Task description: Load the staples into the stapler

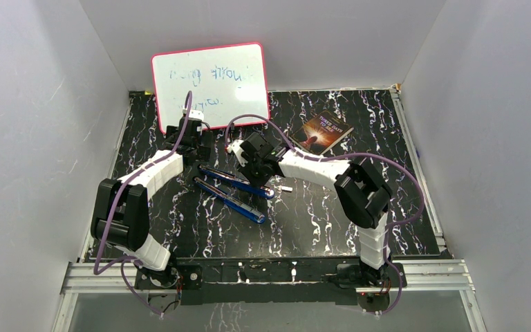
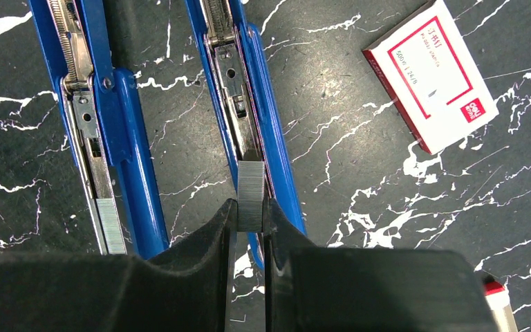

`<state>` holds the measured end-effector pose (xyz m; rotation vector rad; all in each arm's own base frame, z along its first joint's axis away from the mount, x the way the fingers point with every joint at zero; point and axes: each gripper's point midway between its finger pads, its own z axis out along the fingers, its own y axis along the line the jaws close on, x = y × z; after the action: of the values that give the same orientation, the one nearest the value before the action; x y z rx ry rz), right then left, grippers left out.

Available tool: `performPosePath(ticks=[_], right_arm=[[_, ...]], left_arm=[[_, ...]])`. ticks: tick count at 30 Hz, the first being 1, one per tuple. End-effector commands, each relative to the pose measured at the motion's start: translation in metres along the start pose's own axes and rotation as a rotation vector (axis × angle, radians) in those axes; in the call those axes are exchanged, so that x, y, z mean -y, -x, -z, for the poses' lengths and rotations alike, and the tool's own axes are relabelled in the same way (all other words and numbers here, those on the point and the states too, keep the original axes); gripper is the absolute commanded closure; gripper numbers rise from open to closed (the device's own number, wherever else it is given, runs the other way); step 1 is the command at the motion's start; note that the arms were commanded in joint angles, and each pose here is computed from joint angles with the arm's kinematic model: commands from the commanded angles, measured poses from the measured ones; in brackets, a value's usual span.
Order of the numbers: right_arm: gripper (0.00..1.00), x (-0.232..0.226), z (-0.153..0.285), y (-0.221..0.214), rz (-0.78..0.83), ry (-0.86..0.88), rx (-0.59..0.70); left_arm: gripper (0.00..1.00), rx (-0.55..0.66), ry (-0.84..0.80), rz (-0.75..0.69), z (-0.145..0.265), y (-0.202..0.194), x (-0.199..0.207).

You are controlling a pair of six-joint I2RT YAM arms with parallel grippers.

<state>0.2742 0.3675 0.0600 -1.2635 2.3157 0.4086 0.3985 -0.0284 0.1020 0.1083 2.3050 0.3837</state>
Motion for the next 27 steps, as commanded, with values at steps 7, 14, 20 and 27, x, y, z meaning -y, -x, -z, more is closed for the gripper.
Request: performPosePath(ticks=[7,14,20,27], right_arm=[[0.98,0.0,-0.002,-0.002,0.029,0.019,-0.059],[0.97,0.0,-0.002,-0.005,0.037,0.028,-0.095],[0.97,-0.002,0.001,-0.005,0.051,0.049,-0.129],[0.97,-0.006,0.006,-0.008,0.062,0.075,-0.166]], left_arm=[[0.02,0.025,0.002,0.017,0.004,0.006,-0.005],[0.02,0.028,-0.002,0.019,0.004,0.007,-0.004],[0.02,0.029,-0.001,0.018,0.004,0.007,-0.005],[0.02,0.031,-0.004,0.024,0.005,0.008,-0.006]])
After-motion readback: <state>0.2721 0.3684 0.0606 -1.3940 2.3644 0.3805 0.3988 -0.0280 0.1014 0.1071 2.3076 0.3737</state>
